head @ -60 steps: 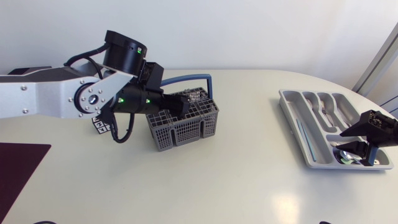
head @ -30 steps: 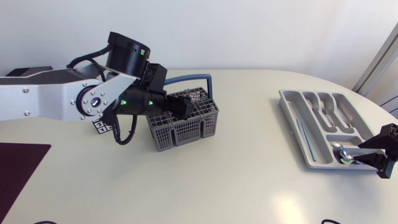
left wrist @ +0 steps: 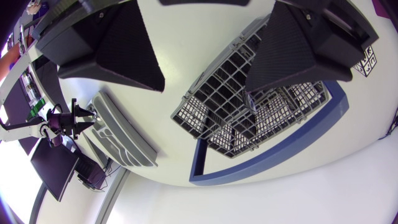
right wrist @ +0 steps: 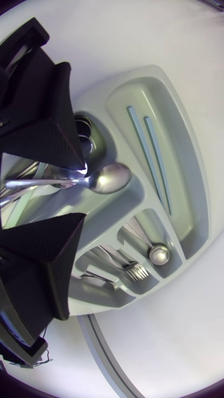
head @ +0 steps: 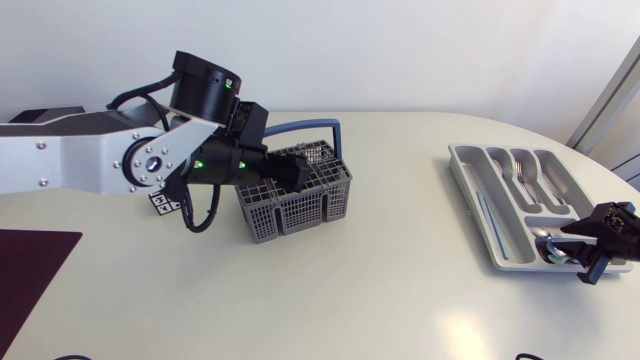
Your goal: Transfer all utensils from the basket to the drawer tray.
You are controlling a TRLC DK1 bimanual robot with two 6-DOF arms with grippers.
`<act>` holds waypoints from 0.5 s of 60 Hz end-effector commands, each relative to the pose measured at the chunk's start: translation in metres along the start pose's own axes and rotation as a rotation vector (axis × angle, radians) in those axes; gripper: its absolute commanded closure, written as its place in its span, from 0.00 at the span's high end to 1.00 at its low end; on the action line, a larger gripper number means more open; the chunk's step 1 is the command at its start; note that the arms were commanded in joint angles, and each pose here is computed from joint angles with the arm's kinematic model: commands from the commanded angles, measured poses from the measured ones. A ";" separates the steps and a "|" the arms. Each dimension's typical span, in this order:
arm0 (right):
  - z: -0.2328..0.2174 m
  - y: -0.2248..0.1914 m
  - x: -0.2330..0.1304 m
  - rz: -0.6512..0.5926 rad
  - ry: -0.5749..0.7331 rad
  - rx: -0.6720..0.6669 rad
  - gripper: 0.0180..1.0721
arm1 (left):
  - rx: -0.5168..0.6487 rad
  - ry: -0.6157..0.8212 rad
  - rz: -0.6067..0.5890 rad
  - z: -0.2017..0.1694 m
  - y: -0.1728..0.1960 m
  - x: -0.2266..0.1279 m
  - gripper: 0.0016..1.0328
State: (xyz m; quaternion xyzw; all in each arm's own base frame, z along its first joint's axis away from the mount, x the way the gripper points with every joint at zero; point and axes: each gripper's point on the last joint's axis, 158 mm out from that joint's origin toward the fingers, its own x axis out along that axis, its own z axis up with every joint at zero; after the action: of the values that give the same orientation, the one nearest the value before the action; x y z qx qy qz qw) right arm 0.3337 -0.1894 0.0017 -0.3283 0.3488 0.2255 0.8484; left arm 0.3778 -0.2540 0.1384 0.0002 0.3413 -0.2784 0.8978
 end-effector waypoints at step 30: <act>0.005 0.013 0.007 -0.008 -0.023 0.030 0.26 | -0.001 0.031 0.006 -0.016 0.001 0.007 0.88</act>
State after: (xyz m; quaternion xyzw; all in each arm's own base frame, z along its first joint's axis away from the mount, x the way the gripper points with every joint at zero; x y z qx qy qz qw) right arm 0.3348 -0.1861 -0.0022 -0.3245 0.3428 0.2131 0.8555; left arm 0.3764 -0.2535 0.1355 0.0011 0.3442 -0.2782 0.8967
